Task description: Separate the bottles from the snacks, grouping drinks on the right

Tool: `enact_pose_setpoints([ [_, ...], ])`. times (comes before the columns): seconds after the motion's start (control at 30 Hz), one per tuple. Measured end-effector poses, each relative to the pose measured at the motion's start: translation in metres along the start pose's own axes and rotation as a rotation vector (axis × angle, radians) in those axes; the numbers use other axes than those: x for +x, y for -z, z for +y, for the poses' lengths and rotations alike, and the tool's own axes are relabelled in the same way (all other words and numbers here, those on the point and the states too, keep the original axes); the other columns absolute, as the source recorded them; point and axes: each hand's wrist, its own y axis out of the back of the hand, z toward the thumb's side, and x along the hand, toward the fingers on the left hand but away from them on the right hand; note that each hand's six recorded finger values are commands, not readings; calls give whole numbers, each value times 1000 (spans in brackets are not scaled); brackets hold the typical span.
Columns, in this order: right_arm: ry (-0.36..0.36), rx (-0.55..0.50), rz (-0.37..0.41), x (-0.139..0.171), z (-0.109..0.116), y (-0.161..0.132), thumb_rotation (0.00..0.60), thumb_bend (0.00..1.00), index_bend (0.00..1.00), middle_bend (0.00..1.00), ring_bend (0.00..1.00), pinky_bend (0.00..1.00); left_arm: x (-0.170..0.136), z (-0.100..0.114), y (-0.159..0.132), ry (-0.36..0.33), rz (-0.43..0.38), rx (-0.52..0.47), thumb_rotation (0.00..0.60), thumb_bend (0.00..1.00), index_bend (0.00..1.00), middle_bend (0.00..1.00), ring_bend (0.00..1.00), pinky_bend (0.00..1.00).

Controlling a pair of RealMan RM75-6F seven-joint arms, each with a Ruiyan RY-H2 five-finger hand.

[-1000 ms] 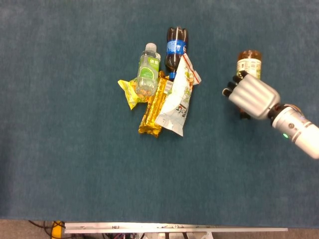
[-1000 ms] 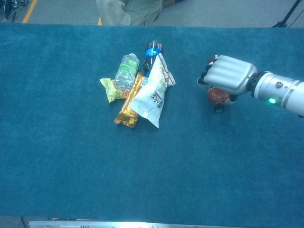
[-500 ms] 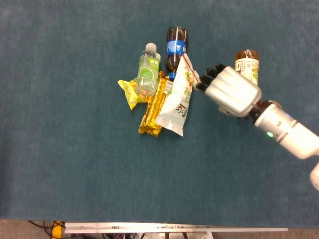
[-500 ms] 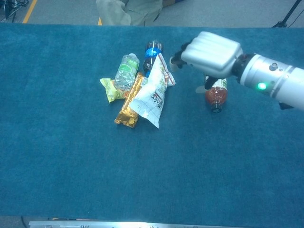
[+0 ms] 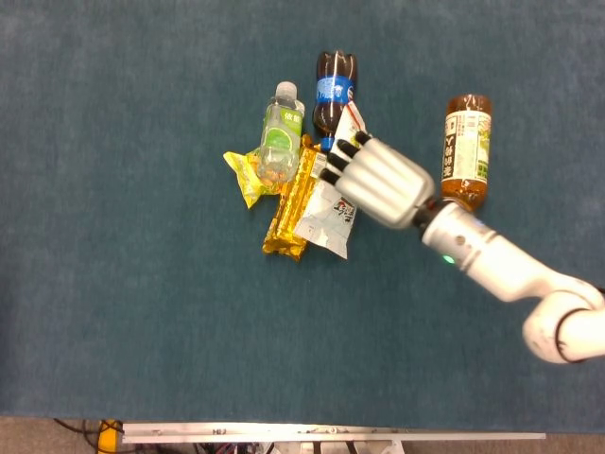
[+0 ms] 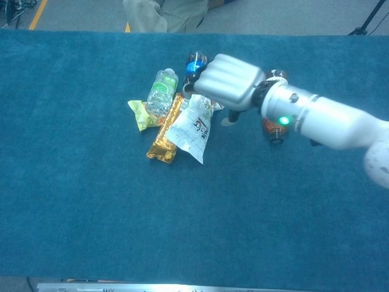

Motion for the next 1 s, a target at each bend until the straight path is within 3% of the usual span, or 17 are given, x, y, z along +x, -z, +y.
enact_pose_setpoints([
  [0.37, -55, 69, 1, -24, -15, -13, 600, 0, 291, 367, 275, 384, -6, -1, 5, 13, 14, -8, 600, 298, 262, 295, 272, 256],
  [0.57, -47, 97, -16, -30, -20, -14, 600, 0, 471, 482, 400, 399, -5, -1, 6, 17, 12, -16, 600, 298, 262, 295, 272, 256],
  [0.73, -10, 103, -29, -32, -19, -14, 600, 0, 636, 587, 534, 506, -4, -3, 6, 22, 8, -20, 600, 298, 262, 295, 272, 256],
  [0.9, 47, 86, -31, -30, -15, -13, 600, 0, 689, 637, 597, 616, -4, -4, 6, 24, 7, -20, 600, 298, 262, 295, 272, 256],
  [1.0, 79, 55, -24, -26, -9, -13, 600, 0, 694, 644, 602, 631, -4, -3, 7, 24, 8, -19, 600, 298, 262, 295, 272, 256],
])
